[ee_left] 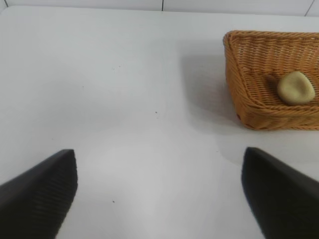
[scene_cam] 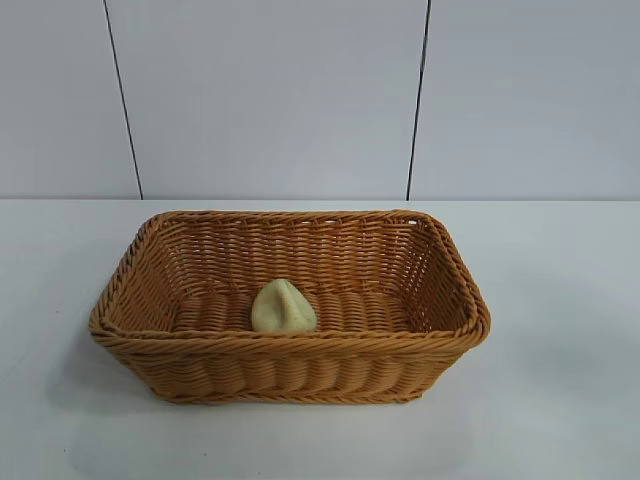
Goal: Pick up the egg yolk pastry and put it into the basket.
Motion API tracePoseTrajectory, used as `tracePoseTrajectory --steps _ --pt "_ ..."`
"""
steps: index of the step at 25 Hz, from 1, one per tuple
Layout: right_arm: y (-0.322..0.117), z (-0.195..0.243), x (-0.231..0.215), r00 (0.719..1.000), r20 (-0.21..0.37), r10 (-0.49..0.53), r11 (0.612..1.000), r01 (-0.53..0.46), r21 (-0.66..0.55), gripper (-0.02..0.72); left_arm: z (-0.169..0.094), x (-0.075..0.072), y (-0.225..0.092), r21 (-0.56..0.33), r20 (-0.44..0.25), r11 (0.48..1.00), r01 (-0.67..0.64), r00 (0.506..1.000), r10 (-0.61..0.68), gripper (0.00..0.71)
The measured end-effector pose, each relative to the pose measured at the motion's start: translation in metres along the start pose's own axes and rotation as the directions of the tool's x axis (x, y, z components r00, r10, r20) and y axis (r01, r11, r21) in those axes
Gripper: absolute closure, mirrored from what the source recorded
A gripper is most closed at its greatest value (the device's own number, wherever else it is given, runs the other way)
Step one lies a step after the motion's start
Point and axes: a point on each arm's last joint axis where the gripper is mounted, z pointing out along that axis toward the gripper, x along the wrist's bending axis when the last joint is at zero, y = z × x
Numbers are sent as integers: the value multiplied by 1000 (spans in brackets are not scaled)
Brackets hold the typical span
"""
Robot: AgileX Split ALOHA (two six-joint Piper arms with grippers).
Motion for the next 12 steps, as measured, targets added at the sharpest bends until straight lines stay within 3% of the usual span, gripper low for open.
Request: tracePoseTrajectory --steps 8,12 --pt "-18 -27 2 1000 8 -13 979 14 -205 176 0 0 0 0 0 1000 0 1000 0 20" --pt "-22 -32 3 1000 -1 -21 971 20 -239 176 0 0 0 0 0 1000 0 1000 0 20"
